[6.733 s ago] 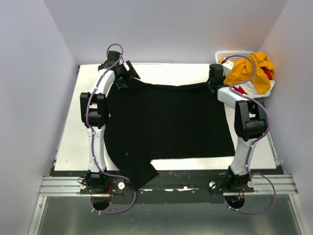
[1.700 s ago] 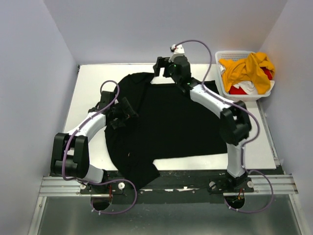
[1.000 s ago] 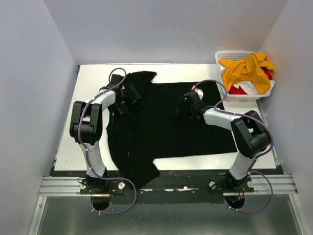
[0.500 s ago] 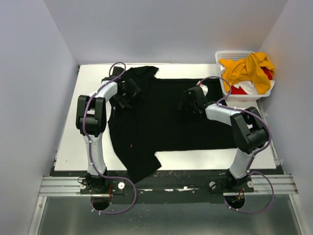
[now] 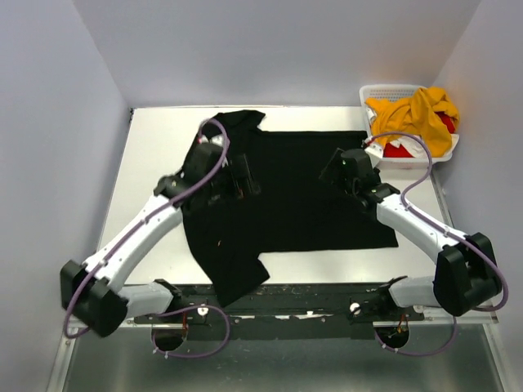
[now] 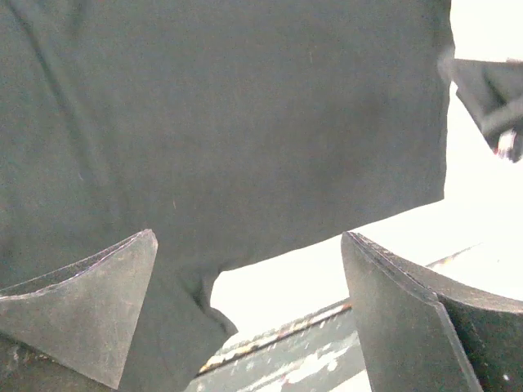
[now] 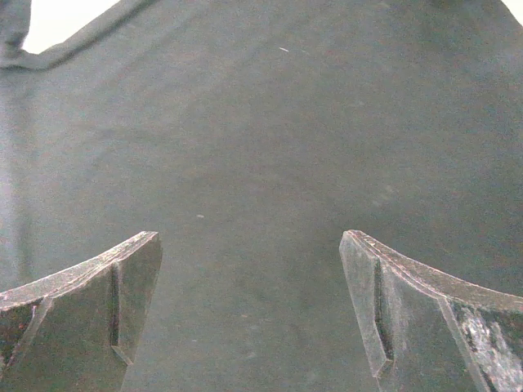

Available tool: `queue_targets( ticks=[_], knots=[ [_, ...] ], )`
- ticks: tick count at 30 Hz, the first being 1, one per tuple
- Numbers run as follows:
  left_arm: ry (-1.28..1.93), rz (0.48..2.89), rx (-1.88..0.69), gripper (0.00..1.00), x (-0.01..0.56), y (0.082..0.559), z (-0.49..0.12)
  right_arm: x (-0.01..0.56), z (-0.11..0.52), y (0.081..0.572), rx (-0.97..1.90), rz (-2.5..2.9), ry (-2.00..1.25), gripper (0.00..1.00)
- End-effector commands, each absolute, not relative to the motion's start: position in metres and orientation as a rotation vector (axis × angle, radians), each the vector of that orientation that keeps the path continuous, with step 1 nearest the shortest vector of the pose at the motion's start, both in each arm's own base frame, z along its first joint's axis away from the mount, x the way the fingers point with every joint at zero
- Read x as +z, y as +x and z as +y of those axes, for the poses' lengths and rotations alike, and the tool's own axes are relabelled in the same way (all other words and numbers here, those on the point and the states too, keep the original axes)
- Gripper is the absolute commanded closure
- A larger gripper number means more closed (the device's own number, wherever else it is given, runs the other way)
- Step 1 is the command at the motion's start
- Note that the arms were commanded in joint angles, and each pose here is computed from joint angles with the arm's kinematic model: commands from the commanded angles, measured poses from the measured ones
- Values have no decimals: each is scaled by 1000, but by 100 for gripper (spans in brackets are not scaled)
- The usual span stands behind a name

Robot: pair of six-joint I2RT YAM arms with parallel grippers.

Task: Fold and stack the t-shirts
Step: Grab the side of the flattened tshirt closest away from the robot with both arms

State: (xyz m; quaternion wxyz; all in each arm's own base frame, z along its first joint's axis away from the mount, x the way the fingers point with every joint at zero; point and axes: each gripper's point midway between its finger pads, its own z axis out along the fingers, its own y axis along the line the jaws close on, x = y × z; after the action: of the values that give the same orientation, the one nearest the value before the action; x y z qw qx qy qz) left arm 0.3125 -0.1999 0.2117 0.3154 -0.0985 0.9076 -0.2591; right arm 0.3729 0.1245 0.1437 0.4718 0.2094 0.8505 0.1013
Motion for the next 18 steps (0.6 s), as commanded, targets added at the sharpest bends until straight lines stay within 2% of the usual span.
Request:
queue_targets(
  ticks=[1, 4, 7, 13, 18],
  knots=[
    [-136, 2635, -423, 2, 123, 203, -186, 114, 81, 343, 35, 2130, 644, 0],
    [-7, 2740, -404, 2, 93, 132, -184, 118, 74, 339, 30, 2106, 664, 0],
    [13, 2821, -469, 5, 75, 88, -184, 119, 75, 338, 44, 2109, 662, 0],
    [53, 2843, -629, 19, 59, 59, -200, 114, 75, 338, 35, 2123, 660, 0],
    [98, 2927, -473, 30, 41, 48, -191, 112, 71, 337, 11, 2118, 670, 0]
  ],
)
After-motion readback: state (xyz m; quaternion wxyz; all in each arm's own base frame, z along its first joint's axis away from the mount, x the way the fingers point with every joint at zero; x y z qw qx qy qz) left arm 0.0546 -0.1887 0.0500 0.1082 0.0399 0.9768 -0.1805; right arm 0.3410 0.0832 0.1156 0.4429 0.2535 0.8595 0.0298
